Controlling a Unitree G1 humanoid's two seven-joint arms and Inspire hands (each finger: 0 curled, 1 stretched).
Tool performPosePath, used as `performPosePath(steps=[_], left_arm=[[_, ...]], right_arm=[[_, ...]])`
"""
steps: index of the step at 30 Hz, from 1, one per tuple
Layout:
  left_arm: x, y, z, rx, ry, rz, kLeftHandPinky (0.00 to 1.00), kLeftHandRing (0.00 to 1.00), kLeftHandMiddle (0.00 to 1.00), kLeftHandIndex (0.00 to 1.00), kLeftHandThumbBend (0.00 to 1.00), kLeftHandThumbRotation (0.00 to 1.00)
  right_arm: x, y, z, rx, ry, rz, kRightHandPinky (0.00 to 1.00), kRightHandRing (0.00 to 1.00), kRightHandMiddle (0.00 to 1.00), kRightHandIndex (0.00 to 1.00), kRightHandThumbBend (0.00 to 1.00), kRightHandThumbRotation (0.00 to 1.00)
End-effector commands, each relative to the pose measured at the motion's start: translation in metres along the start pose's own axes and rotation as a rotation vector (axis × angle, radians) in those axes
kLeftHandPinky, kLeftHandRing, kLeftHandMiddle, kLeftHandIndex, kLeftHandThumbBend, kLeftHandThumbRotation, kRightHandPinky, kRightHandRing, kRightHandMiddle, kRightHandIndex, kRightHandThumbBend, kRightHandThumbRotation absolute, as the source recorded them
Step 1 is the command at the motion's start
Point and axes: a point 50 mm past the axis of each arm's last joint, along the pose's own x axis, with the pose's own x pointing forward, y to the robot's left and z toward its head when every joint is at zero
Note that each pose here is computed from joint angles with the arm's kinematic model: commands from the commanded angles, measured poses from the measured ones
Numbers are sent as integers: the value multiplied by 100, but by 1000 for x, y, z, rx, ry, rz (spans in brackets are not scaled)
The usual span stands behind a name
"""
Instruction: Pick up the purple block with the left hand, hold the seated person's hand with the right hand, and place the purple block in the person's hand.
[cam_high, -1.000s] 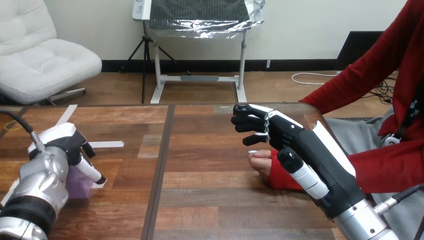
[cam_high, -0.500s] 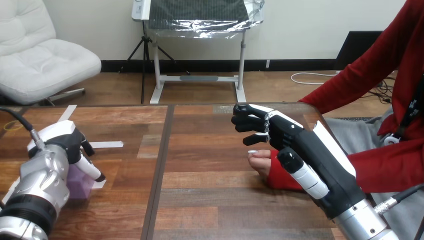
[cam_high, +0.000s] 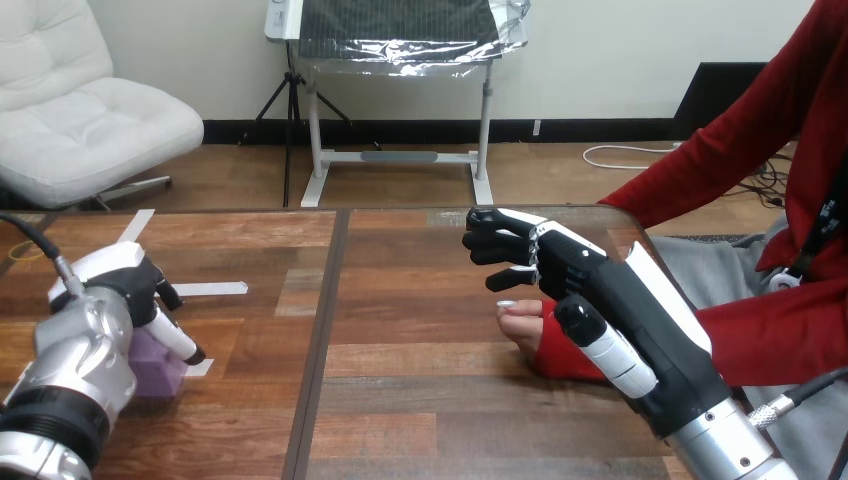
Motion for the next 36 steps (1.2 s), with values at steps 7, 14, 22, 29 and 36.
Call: performPosePath(steps=[7,14,22,29,36], left_arm=[[-7,27,6,23,-42,73,42,70,76,70,77,5],[-8,26,5,34,-44,74,40,67,75,70,78,7],[-9,27,4,35,-54,54,42,69,76,72,78,7],[-10,26,3,29,-57,28,46,78,80,75,78,7],[-10,25,4,14,-44,8,51,82,83,77,77,7]], right_arm=[[9,-10,13,-41,-66,-28,71,80,81,82,97,100],[9,-10,12,-38,-67,-28,71,80,81,82,98,100],[10,-9,12,-38,-68,-26,71,80,81,82,98,100],[10,-9,13,-39,-69,-27,71,80,81,82,98,100],[10,-10,13,-36,-72,-28,71,80,81,82,99,100]])
